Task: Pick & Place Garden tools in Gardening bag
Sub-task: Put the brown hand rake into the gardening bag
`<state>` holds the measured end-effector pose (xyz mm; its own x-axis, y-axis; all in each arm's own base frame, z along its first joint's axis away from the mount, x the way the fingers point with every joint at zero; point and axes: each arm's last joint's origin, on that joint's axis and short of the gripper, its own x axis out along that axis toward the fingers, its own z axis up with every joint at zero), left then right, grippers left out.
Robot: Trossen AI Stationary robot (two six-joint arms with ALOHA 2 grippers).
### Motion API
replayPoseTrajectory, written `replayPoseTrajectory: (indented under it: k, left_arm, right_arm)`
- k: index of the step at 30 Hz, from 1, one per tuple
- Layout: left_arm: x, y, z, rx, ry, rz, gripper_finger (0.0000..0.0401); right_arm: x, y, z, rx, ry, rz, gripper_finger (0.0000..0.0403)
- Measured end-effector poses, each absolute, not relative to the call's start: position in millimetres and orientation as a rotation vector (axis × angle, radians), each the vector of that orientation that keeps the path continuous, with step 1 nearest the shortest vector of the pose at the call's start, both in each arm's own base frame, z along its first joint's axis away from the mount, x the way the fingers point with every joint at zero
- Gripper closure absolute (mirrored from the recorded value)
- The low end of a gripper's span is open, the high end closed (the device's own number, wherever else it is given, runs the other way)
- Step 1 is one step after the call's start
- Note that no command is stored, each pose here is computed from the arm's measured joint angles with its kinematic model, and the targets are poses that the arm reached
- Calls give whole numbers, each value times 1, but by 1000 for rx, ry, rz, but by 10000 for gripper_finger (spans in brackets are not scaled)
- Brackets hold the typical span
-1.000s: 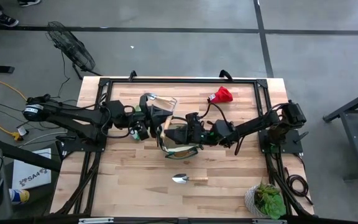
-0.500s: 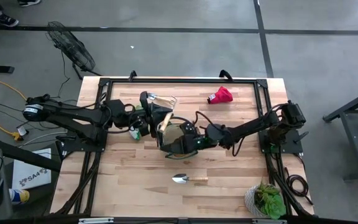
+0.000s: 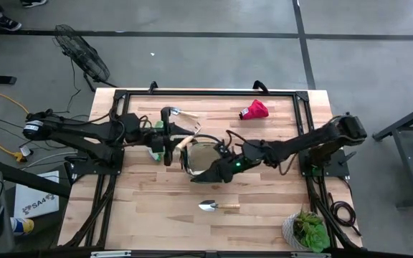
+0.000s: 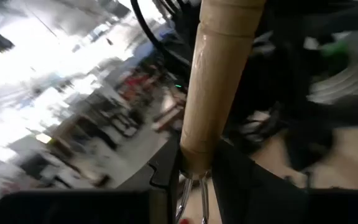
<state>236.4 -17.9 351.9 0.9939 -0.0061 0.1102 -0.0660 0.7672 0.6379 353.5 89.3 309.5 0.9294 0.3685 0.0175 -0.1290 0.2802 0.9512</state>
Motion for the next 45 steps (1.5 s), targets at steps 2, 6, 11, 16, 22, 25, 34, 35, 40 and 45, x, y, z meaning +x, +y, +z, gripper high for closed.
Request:
replayPoseTrajectory:
  k: [2,6,11,16,22,25,34,35,40,45]
  left_arm:
    - [233,-19,352,625,-105,-17,337]
    - [231,-23,351,503,-130,-188,337]
    - [236,-28,346,360,-125,-359,337]
    - [246,-32,341,177,-111,-448,337]
    - [267,-35,333,6,-113,-514,337]
    - [279,-37,330,-60,-68,-549,337]
    - [331,-45,332,-163,2,-709,337]
    - [337,-46,333,-162,-3,-714,337]
    - [361,-49,334,-174,9,-764,337]
    - [376,-51,334,-189,17,-782,337]
  right_arm:
    - [342,88,319,1207,231,292,149]
    - [314,82,342,1097,201,191,149]
    - [284,71,372,915,76,139,149]
    - [270,66,386,695,-5,123,149]
    - [271,66,385,545,-9,110,149]
    - [275,67,381,500,3,119,149]
    - [276,70,382,397,-2,204,149]
    - [275,70,382,393,-4,223,149]
    - [275,71,382,361,2,267,149]
    - [275,72,381,358,26,296,149]
